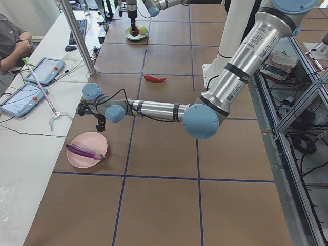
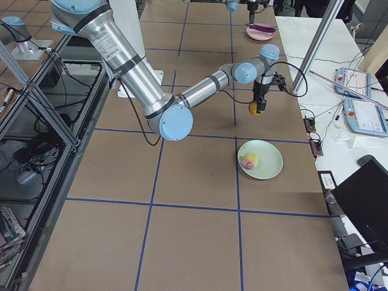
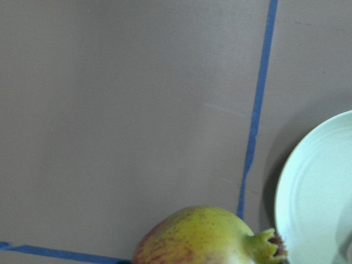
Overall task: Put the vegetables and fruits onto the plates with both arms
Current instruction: 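Carry the pomegranate to the green plate and release it while the left gripper withdraws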
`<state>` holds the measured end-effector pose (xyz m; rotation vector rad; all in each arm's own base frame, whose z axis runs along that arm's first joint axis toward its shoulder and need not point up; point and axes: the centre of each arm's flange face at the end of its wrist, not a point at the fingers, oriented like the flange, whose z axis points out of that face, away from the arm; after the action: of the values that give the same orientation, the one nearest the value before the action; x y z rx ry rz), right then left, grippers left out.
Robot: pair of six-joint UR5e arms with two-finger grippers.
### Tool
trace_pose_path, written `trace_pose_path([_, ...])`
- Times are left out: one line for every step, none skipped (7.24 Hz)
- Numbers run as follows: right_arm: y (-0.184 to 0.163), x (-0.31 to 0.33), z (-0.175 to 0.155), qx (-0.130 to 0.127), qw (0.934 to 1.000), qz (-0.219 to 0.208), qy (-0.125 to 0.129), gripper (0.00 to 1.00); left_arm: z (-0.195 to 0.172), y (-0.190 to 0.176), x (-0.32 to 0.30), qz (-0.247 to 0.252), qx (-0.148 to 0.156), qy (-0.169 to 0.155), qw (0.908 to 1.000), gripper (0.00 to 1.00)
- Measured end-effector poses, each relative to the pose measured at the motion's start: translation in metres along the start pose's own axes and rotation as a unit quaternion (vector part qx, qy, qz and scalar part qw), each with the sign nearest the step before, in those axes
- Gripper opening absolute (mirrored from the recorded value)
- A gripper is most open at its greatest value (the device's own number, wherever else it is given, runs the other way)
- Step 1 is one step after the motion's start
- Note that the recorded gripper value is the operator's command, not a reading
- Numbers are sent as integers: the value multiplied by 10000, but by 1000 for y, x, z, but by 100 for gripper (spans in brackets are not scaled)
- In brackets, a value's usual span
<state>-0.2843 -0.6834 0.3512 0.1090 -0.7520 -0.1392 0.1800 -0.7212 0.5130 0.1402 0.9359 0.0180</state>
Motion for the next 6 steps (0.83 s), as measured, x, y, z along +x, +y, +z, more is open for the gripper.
trace_pose_path([5,54,27,-5,9996,-280,-94,8,0,0,1,7,3,3,10000,100])
trace_pose_path([9,91,56,51,9989,-446,-158,52,-1,0,1,15,8,8,10000,100])
trace_pose_path([13,114,77,76,9985,-515,-183,100,-2,0,3,30,19,17,10000,100])
trace_pose_path([14,122,85,86,9984,-529,-190,100,-3,1,4,45,29,26,10000,100])
trace_pose_path([12,127,83,121,9984,-513,-198,100,-5,2,6,57,38,36,10000,100])
trace_pose_path([9,139,73,166,9986,-444,-236,100,-7,3,9,15,59,49,10000,100])
